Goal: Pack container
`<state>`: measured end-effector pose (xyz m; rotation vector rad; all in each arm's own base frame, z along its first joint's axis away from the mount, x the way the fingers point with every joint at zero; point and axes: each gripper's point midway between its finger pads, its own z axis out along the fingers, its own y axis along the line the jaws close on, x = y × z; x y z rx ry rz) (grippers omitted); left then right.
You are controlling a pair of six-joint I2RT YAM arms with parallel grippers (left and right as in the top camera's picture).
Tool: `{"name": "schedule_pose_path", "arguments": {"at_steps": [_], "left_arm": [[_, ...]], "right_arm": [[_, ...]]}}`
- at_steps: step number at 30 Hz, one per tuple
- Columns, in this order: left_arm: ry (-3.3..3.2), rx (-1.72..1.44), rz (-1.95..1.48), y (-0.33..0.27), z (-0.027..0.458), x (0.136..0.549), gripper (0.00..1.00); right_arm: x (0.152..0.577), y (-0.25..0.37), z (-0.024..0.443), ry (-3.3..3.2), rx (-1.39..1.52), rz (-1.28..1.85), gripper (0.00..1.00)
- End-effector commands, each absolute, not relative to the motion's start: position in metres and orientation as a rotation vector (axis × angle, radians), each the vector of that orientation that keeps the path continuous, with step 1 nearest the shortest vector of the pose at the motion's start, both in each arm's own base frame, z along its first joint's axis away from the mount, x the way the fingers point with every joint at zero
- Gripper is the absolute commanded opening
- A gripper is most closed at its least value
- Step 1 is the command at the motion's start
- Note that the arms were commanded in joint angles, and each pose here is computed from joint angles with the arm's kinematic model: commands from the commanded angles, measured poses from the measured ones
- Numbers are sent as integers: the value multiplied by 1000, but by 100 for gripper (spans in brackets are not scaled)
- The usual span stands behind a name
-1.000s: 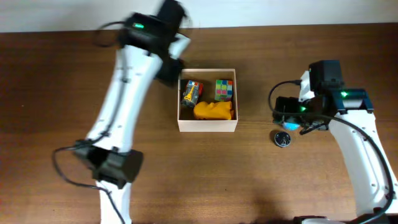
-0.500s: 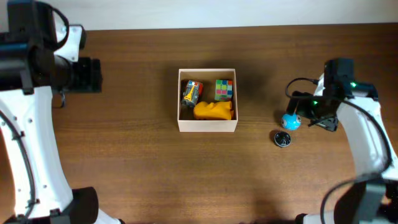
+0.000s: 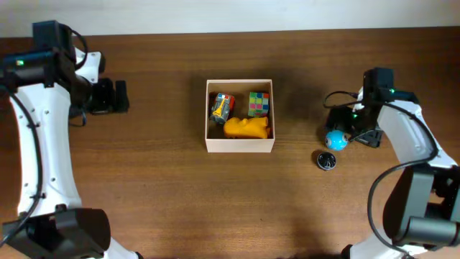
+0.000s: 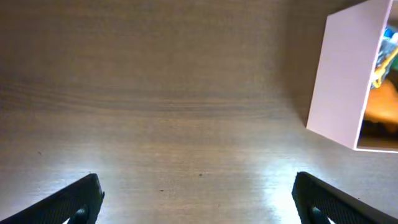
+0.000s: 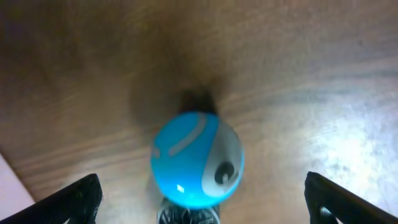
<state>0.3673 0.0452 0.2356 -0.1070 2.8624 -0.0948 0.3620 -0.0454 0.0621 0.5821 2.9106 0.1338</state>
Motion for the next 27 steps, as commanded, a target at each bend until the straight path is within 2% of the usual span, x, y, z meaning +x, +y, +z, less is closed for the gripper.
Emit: {"name": "schedule_pose_path", "arguments": {"at_steps": [1,3,14,16,21,25,27], "left_arm": [[2890,-133,-120,44,226,363,99],[2895,-134,-117,44,225,362,99],[2894,-134,-117,44,225,362,99],[2894,-134,-117,44,225,362,99],[2894,-134,-117,44,225,362,99],[2894,-134,-117,44,225,362,99],[2894,-134,-117,44,225,362,99]], "right_arm": [[367,-51,53,2924,560,106,96],[365,-51,46,2946,565,106,92],[364,-39,28,2998,551,152,85],[365,-36,24,3004,537,152,78],[366,-30,24,3008,514,155,53],[366,-28,25,3009,505,156,41],[367,-27,28,3008,504,161,40]]}}
